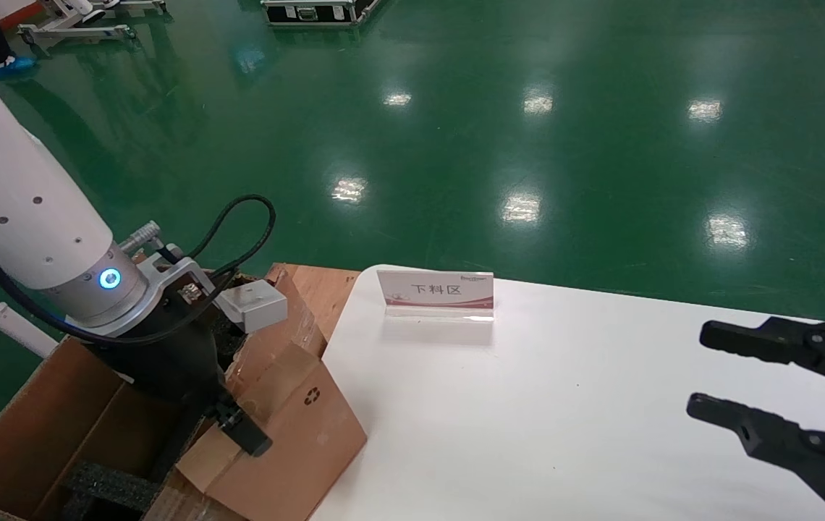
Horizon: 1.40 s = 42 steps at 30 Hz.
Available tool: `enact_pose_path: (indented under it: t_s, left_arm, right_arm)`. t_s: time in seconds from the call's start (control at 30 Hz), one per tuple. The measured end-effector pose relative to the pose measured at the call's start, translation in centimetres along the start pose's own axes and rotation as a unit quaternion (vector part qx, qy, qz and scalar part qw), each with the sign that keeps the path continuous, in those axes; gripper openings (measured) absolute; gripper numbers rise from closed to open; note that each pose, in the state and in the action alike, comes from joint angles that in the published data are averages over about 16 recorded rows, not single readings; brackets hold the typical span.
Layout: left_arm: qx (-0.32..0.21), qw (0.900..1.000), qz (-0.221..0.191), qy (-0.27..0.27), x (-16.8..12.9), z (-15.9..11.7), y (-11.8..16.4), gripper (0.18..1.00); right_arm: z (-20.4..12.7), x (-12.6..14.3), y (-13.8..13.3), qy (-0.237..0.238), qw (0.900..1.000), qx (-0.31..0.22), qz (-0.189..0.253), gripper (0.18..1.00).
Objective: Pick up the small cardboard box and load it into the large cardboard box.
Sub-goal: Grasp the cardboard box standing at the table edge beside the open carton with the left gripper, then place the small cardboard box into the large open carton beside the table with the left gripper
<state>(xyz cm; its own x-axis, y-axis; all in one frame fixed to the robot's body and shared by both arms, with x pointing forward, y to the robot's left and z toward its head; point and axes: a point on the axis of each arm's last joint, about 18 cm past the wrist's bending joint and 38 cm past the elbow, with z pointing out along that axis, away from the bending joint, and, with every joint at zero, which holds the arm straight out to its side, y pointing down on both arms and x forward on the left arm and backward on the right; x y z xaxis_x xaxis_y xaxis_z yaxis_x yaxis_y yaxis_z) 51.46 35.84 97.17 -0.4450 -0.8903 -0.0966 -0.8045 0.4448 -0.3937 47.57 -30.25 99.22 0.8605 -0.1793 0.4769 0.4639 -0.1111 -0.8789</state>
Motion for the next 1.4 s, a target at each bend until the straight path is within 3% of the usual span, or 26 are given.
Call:
enact_pose_path:
  t_s: [0.2, 0.4, 0.67, 0.9, 1.1, 1.4]
  left_arm:
    - [0.022, 0.9998, -0.001, -0.003, -0.1, -1.6, -0.7, 0.447]
    - [0.071, 0.9971, 0.002, -0.027, -0.2, -6.0, -2.0, 0.353]
    - [0.152, 0.9832, 0.007, -0.101, -0.7, -14.9, -2.7, 0.304]
    - [0.171, 0.9703, -0.005, -0.171, -1.9, -20.2, -1.2, 0.295]
    - [0.137, 0.9682, -0.028, -0.207, -3.5, -21.4, 1.3, 0.292]
    - [0.056, 0.9732, -0.070, -0.212, -6.0, -19.4, 5.9, 0.291]
  right_arm:
    - [0.0, 0.0, 0.0, 0.000, 1.000, 0.000, 0.000, 0.434]
    - [0.0, 0.0, 0.0, 0.000, 1.000, 0.000, 0.000, 0.323]
    - [0.0, 0.0, 0.0, 0.000, 1.000, 0.000, 0.000, 0.232]
    - [0.0, 0.0, 0.0, 0.000, 1.000, 0.000, 0.000, 0.199]
    - [0.0, 0.0, 0.0, 0.000, 1.000, 0.000, 0.000, 0.192]
    - [0.0, 0.0, 0.0, 0.000, 1.000, 0.000, 0.000, 0.191]
